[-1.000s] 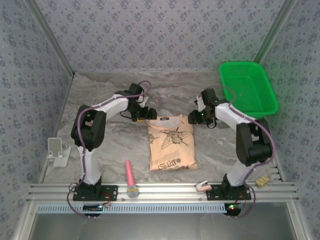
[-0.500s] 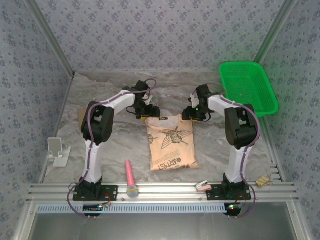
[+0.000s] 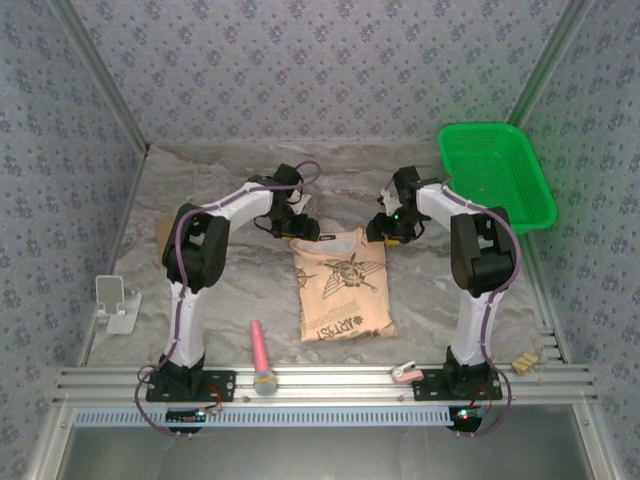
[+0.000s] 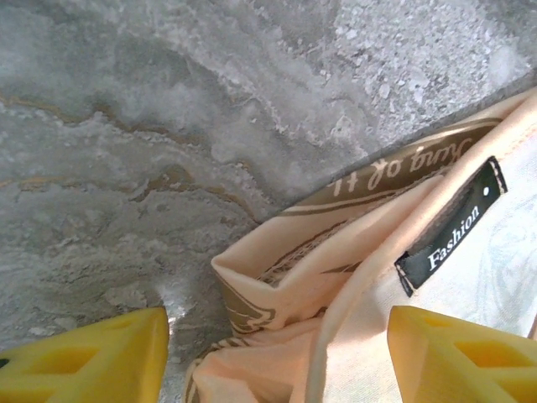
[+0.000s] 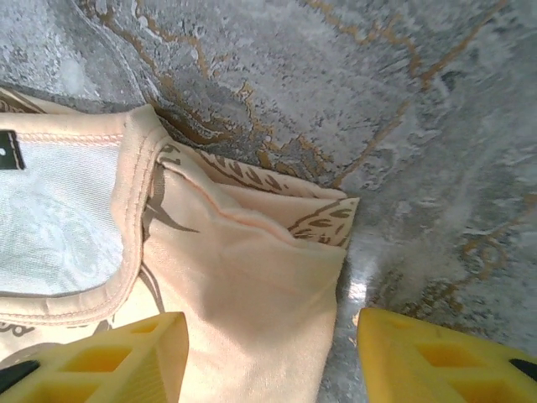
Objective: Fold the inside-out t-shirt
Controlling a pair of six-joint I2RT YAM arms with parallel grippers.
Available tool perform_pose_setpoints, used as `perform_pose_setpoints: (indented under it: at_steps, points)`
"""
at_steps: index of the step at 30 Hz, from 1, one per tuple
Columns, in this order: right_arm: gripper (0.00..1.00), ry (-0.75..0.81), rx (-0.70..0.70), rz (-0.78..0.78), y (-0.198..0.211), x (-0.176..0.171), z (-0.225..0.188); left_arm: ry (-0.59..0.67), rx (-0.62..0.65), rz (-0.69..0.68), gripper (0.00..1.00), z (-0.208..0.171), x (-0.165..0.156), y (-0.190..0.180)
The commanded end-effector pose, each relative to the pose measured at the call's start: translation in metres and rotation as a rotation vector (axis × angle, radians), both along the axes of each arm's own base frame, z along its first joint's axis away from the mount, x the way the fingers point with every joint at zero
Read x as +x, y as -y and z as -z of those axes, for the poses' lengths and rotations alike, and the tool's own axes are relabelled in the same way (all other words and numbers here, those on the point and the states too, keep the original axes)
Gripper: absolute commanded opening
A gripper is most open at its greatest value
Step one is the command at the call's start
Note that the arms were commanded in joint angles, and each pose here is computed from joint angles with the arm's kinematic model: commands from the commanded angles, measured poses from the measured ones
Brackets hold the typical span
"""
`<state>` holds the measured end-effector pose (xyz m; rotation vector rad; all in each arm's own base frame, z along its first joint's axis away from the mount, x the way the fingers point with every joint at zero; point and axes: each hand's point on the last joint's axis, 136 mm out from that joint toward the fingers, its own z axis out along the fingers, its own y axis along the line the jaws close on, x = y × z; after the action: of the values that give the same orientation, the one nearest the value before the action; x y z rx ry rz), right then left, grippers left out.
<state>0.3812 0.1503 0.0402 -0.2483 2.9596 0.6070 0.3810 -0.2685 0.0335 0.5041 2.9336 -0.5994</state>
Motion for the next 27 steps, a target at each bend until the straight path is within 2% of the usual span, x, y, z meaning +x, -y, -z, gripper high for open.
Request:
perform_pose_setpoints:
  at_steps: [1,7,12,13,14,15,19,23,26,27]
  points:
    - [0.57,-0.013,-0.007,0.012,0.010,0.007,-0.011,-0.183,-0.053,0.081,0.69,0.018,-0.041,0.021]
    - [0.53,-0.102,0.118,-0.009,-0.017,-0.005,0.009,-0.211,-0.084,0.135,0.63,0.018,-0.047,0.037]
    - [0.47,-0.159,0.099,-0.050,-0.032,-0.015,0.029,-0.240,-0.041,0.156,0.58,0.027,-0.052,0.038]
    - [0.46,-0.163,0.105,-0.058,-0.035,-0.016,0.030,-0.239,-0.039,0.159,0.55,0.028,-0.052,0.038]
    - [0.39,-0.163,0.111,-0.064,-0.037,-0.016,0.031,-0.239,-0.034,0.161,0.51,0.029,-0.052,0.038]
    - [0.28,-0.165,0.129,-0.073,-0.041,-0.017,0.029,-0.238,-0.021,0.166,0.47,0.031,-0.052,0.037]
    - [0.02,-0.166,0.152,-0.086,-0.043,-0.016,0.025,-0.256,-0.004,0.187,0.35,0.034,-0.056,0.034]
    - [0.00,-0.171,0.209,-0.084,-0.045,-0.015,0.020,-0.264,-0.005,0.225,0.20,0.036,-0.062,0.031]
    - [0.00,-0.133,0.287,-0.094,-0.051,-0.011,0.007,-0.268,-0.033,0.239,0.01,0.034,-0.064,0.027]
    - [0.00,-0.112,0.320,-0.100,-0.054,-0.009,0.000,-0.270,-0.048,0.243,0.00,0.032,-0.064,0.026]
